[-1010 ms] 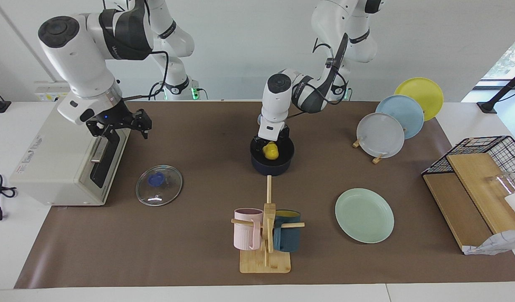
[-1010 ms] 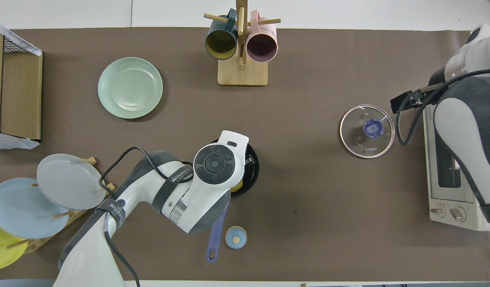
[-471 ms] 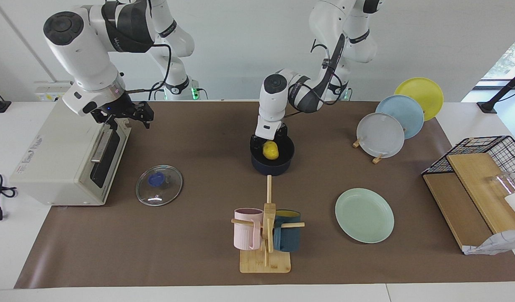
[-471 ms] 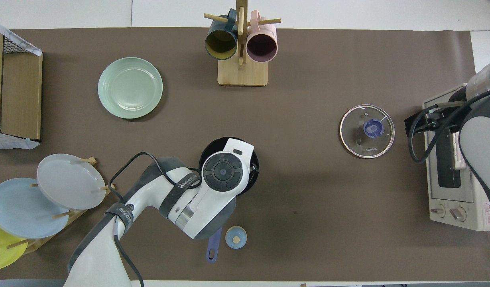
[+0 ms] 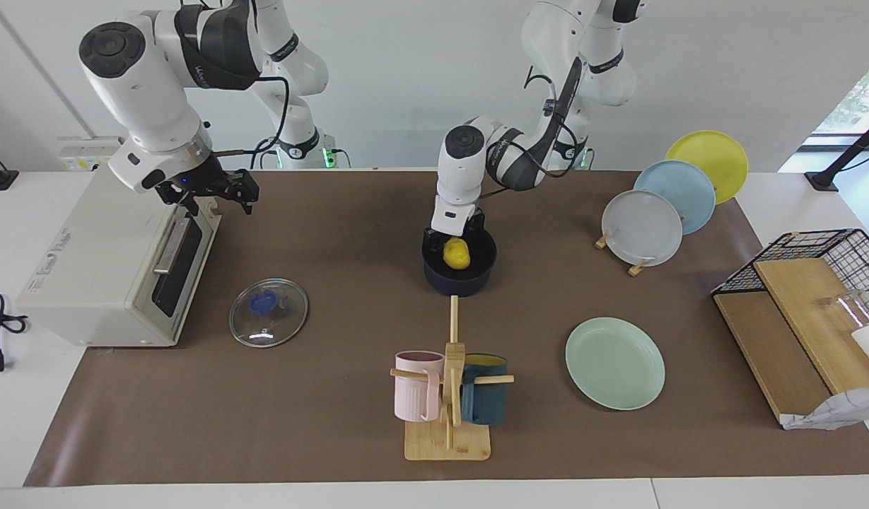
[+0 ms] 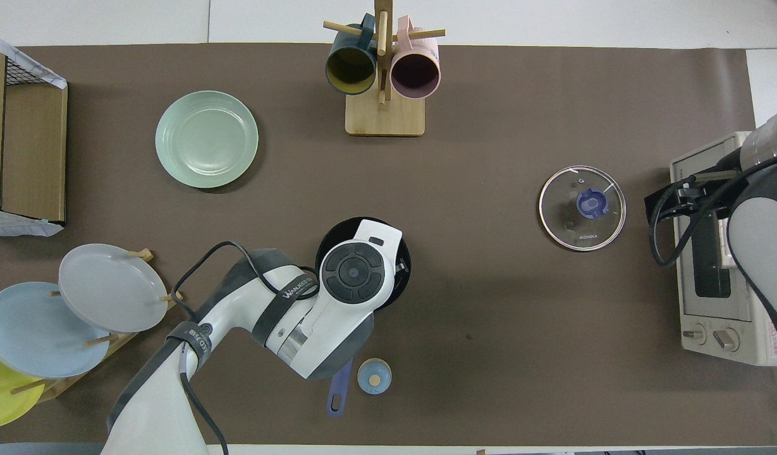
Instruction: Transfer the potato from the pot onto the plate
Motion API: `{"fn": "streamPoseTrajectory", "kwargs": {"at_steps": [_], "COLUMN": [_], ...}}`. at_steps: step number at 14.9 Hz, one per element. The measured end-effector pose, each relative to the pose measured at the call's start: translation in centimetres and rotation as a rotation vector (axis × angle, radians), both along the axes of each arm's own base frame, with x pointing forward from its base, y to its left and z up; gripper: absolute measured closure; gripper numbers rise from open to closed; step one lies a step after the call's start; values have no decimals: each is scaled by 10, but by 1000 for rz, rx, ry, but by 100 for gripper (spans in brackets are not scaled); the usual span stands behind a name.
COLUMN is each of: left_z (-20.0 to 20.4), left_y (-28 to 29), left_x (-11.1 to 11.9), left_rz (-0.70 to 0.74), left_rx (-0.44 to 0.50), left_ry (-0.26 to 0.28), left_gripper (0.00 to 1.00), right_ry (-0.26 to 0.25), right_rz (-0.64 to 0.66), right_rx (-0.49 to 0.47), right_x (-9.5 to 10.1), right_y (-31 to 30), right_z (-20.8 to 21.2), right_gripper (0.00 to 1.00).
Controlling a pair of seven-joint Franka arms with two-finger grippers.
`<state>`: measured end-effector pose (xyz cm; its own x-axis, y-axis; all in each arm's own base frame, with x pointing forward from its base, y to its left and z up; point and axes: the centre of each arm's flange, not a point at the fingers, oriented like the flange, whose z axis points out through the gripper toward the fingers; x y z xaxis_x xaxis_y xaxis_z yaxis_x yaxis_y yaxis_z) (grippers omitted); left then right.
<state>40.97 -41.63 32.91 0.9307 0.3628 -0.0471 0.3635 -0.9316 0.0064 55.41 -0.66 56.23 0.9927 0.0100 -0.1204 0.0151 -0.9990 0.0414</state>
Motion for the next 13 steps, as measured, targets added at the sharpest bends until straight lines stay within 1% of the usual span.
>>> {"fn": "streamPoseTrajectory", "kwargs": {"at_steps": [4, 8, 10, 13], "left_z": [0, 6, 28, 78], "left_y": [0, 3, 7, 18], "left_x": [0, 7, 17, 38], "left_rz": [4, 16, 32, 64], "left_rx": [0, -3, -2, -5], "left_ry": [0, -7, -9, -16], "left_gripper": [37, 37, 37, 37], "right_ry": [-18, -12, -9, -10], "right_rz": [-7, -5, -10, -17], "right_rx": [0, 0, 0, 0], "right_x": [-4, -6, -6, -6], "right_y": [-4, -3, -5, -9], "right_z": [10, 7, 6, 6], "right_gripper": [0, 0, 0, 0]}}
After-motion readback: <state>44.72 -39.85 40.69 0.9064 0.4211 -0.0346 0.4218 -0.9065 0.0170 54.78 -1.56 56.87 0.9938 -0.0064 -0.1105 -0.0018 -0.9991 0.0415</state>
